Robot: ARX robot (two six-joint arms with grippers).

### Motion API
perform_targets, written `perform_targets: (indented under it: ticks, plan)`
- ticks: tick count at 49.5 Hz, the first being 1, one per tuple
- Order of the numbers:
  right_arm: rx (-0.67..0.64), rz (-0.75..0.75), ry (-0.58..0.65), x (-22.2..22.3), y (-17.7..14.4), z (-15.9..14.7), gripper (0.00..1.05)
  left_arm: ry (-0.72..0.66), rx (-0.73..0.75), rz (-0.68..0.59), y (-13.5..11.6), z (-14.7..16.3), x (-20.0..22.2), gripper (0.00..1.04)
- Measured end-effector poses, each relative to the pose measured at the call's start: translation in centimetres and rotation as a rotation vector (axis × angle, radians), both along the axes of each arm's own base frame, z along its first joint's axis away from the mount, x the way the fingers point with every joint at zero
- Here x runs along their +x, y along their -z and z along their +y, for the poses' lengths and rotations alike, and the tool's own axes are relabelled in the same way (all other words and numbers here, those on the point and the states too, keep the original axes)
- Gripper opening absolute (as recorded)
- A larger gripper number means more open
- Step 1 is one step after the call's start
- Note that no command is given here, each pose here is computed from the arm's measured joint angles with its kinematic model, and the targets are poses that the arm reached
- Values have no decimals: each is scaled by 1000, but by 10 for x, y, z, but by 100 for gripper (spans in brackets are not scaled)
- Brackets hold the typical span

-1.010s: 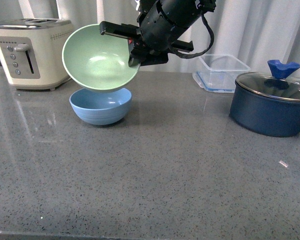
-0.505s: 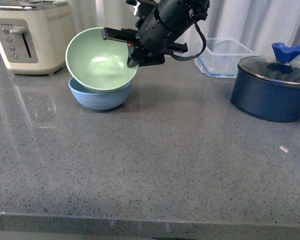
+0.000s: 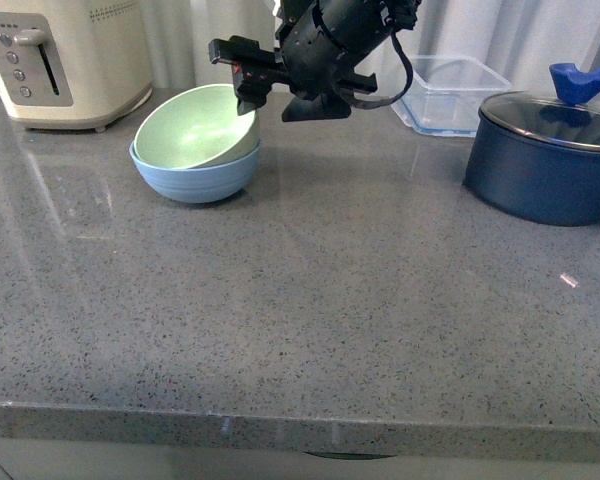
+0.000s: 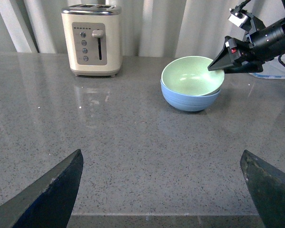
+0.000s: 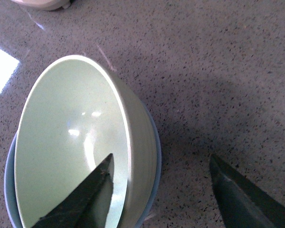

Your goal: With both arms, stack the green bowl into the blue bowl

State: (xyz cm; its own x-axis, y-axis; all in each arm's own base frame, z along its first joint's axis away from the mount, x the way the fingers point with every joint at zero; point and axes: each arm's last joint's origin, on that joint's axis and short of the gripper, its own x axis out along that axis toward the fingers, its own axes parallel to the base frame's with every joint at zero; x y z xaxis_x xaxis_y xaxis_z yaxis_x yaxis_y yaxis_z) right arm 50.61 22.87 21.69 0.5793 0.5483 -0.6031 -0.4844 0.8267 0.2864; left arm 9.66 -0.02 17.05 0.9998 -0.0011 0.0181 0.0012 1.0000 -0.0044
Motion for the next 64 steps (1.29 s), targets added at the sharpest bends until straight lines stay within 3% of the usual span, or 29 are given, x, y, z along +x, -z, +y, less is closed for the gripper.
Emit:
perform_targets:
  ticks: [6,12,20,26,37,48,54,61,64]
  plan:
    - [3,7,8,-11,0,-4,83,0,0,0,0,0,0,98]
    - [13,-28,33,-24,-14,-16,97,0,0,0,0,0,0,98]
    - [27,-113,103,-66,-56,-63,95,0,0,0,0,0,0,98]
    - [-3,-141,161,-94,-67,-100,95,0,0,0,0,0,0,98]
    - [-50,-132,318,-142,-62,-166,95,0,0,0,0,0,0,98]
    - [-96,-133,572,-232,-50,-246,95,0,0,0,0,0,0,98]
    - [-151,-150,626,-276,-37,-253,95,0,0,0,0,0,0,98]
    - [-155,-163,618,-278,-38,-253,95,0,0,0,0,0,0,98]
    - [-134,-368,609,-279,-29,-252,84,0,0,0,0,0,0,98]
